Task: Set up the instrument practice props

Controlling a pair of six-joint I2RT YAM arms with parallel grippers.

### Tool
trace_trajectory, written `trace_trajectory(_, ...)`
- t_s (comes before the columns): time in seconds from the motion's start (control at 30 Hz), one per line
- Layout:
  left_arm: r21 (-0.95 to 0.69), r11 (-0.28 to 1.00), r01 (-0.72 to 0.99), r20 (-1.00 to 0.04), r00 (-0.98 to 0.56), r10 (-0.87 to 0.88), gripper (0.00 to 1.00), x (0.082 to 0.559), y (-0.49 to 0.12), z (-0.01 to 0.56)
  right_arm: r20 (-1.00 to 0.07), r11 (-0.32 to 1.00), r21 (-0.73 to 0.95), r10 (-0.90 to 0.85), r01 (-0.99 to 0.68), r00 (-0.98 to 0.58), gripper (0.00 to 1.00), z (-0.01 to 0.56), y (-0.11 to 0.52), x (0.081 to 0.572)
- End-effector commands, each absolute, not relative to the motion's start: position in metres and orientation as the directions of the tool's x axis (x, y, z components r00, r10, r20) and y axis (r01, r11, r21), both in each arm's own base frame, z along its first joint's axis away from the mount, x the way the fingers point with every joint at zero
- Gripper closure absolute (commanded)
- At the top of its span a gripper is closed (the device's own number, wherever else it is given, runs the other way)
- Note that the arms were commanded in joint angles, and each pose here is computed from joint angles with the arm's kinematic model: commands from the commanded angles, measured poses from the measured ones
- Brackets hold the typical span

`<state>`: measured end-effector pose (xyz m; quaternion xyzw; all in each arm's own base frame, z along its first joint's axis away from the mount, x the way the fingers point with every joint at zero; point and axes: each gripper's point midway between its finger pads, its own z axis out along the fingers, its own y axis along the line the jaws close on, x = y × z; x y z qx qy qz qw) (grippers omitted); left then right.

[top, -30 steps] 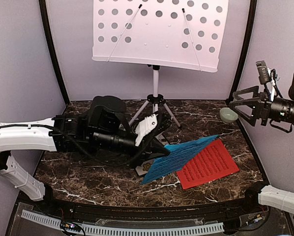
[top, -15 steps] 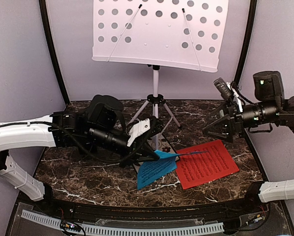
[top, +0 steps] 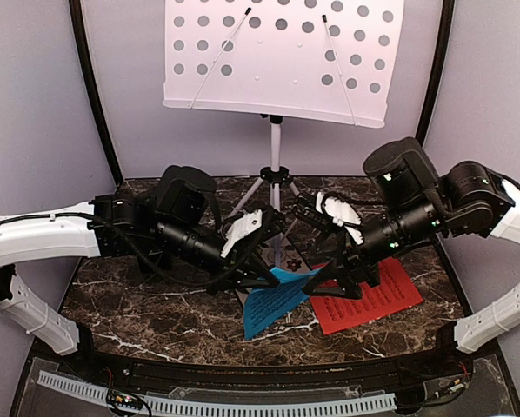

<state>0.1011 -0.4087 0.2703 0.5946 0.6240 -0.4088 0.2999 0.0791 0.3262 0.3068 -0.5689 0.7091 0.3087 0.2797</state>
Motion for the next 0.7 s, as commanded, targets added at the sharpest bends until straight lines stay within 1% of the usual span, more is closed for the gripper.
trace_trajectory(0.0, -0.16, -0.095, 0.983, -0.873, -0.096, 0.478, 1.0, 0.094, -0.409, 0.281, -0.726, 0.197, -0.003, -0.675, -0.98, -0.134, 0.26, 0.309, 0.332, 0.091)
trace_trajectory(0.07, -0.165, -0.103, 0.981, -0.874, -0.097, 0.476, 1.0, 0.093, -0.41, 0.281, -0.708, 0.188, -0.012, -0.695, -0.982, -0.124, 0.29, 0.305, 0.339, 0.087)
trace_trajectory(0.2, -0.176, -0.122, 0.977, -0.88, -0.101, 0.465, 1.0, 0.089, -0.412, 0.284, -0.659, 0.194, -0.06, -0.744, -0.979, -0.107, 0.32, 0.29, 0.343, 0.089)
trace_trajectory(0.3, -0.179, -0.137, 0.974, -0.888, -0.1, 0.449, 1.0, 0.087, -0.411, 0.289, -0.634, 0.195, -0.074, -0.766, -0.978, -0.105, 0.38, 0.281, 0.344, 0.089)
trace_trajectory(0.4, -0.168, -0.135, 0.976, -0.898, -0.095, 0.431, 1.0, 0.086, -0.409, 0.293, -0.634, 0.198, -0.072, -0.766, -0.978, -0.109, 0.49, 0.277, 0.343, 0.089)
trace_trajectory(0.47, -0.16, -0.135, 0.978, -0.905, -0.091, 0.416, 1.0, 0.085, -0.407, 0.295, -0.636, 0.21, -0.079, -0.763, -0.975, -0.113, 0.51, 0.274, 0.341, 0.091)
trace_trajectory(0.57, -0.149, -0.13, 0.98, -0.915, -0.087, 0.394, 1.0, 0.086, -0.404, 0.297, -0.653, 0.236, -0.09, -0.748, -0.968, -0.122, 0.51, 0.275, 0.334, 0.094)
trace_trajectory(0.67, -0.145, -0.13, 0.981, -0.918, -0.085, 0.388, 1.0, 0.085, -0.403, 0.296, -0.732, 0.237, -0.063, -0.671, -0.97, -0.116, 0.46, 0.295, 0.332, 0.088)
